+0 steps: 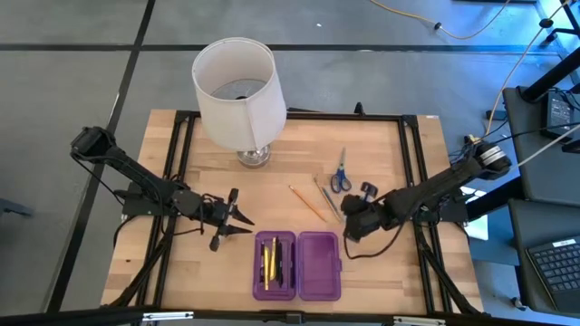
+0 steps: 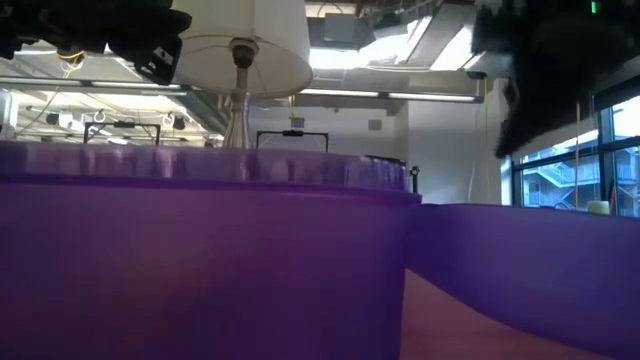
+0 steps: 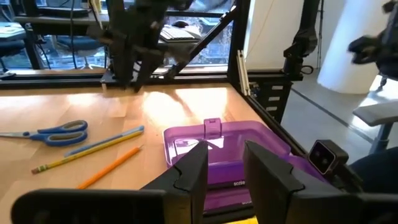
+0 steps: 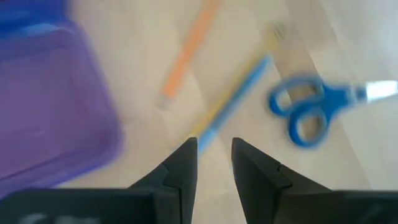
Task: Pick & place school supplies into a supply box
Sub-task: Put the orange pencil into the violet supply box
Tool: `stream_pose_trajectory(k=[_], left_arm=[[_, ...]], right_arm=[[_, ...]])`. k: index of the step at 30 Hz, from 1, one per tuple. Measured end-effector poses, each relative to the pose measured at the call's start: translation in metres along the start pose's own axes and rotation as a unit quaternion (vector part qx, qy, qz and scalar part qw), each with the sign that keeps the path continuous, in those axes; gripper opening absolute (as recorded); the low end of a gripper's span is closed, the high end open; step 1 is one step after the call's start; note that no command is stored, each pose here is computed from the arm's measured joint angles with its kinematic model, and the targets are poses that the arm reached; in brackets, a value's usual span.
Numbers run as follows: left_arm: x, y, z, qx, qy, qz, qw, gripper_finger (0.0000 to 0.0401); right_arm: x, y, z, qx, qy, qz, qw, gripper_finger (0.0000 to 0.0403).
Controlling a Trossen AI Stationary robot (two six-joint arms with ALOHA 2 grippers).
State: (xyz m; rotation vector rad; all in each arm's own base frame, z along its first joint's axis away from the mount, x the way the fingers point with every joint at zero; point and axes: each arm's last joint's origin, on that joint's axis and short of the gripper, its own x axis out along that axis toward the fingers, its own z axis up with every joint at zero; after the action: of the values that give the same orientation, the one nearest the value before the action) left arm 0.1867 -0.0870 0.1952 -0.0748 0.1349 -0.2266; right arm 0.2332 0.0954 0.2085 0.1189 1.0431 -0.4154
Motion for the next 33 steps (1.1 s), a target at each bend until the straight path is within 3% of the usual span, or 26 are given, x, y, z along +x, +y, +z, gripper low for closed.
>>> stream_pose_trajectory(k=[3,6,9,17,21,25,28,33], left_arm=[[0.000,0.001,0.004,-0.021,-0.023,0.011,0.999,0.0095],[0.003,0.007,0.012,-0.066,-0.045,0.064,0.995,0.0095],[0.010,0.011,0.021,-0.065,-0.029,0.079,0.994,0.0095],[0.061,0.025,0.048,0.019,0.092,0.101,0.990,0.0079],[0.089,0.039,0.053,0.062,0.190,0.118,0.973,0.0072],[0.108,0.057,0.054,0.059,0.293,0.143,0.944,0.0070],[0.116,0.064,0.055,0.054,0.342,0.120,0.931,0.0070],[0.125,0.065,0.049,0.065,0.356,0.087,0.928,0.0072]], right_arm=[[0.011,-0.006,-0.014,0.031,0.008,-0.009,0.999,0.0104],[0.017,-0.008,-0.020,0.038,0.011,-0.012,0.999,0.0104],[0.021,-0.010,-0.023,0.038,0.002,-0.025,0.999,0.0104],[0.026,-0.018,-0.020,0.048,-0.028,-0.067,0.996,0.0104],[0.027,-0.020,-0.018,0.055,-0.029,-0.069,0.996,0.0104],[0.027,-0.020,-0.017,0.057,-0.030,-0.068,0.996,0.0104],[0.027,-0.020,-0.017,0.057,-0.030,-0.068,0.996,0.0104],[0.030,-0.021,-0.021,0.052,-0.020,-0.062,0.996,0.0104]])
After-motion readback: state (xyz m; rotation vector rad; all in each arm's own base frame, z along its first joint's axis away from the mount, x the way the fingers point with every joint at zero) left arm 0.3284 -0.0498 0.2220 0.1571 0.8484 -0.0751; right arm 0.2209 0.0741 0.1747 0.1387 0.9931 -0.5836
